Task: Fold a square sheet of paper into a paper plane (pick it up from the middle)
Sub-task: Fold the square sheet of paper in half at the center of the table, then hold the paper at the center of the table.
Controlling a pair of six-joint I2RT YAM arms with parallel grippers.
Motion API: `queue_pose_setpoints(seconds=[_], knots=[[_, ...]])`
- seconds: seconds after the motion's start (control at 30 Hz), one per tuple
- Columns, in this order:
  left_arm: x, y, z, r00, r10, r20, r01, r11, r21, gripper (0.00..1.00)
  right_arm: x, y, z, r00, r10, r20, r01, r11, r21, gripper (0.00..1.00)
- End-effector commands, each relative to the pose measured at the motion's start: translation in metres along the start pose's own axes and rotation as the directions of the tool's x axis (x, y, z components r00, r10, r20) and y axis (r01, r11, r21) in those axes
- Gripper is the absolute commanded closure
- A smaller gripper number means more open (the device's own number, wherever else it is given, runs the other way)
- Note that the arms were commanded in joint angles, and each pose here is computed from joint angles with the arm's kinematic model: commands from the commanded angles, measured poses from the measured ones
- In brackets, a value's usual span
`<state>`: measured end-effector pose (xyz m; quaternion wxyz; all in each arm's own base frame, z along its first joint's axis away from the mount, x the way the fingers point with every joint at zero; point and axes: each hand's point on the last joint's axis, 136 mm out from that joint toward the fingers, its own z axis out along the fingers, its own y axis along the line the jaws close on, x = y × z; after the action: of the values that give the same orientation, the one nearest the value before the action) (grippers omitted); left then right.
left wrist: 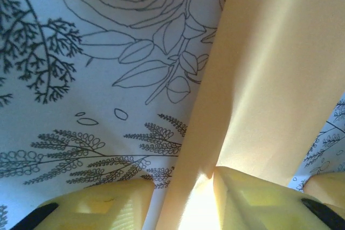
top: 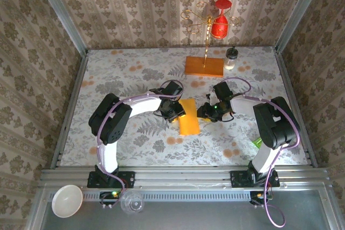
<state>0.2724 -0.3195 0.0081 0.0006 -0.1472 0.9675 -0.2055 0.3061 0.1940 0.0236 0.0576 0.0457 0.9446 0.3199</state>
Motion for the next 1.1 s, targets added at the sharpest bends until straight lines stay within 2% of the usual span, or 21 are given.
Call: queue_pose_setpoints(seconds=[0.0,0.47,0.93,1.07], knots=[[0.019,0.066,0.070,0.996,-0.075,-0.049,0.066,0.984,-0.166,0.59,-0.001,0.008,0.001,1.000,-0.020,-0.022,0.019,1.000,-0.024,0.60],[0.021,0.070,0.076,0.993,-0.104,-0.058,0.092,0.979,-0.182,0.56,-0.002,0.014,-0.002,0.999,-0.034,-0.004,0.034,0.998,-0.054,0.60],[0.023,0.078,0.081,0.988,-0.142,-0.061,0.128,0.971,-0.200,0.55,-0.027,0.030,-0.027,0.990,-0.047,0.136,0.060,0.994,-0.087,0.62],[0.023,0.077,0.082,0.988,-0.144,-0.064,0.129,0.971,-0.201,0.55,-0.028,0.032,-0.023,0.992,-0.044,0.116,0.056,0.993,-0.104,0.62]])
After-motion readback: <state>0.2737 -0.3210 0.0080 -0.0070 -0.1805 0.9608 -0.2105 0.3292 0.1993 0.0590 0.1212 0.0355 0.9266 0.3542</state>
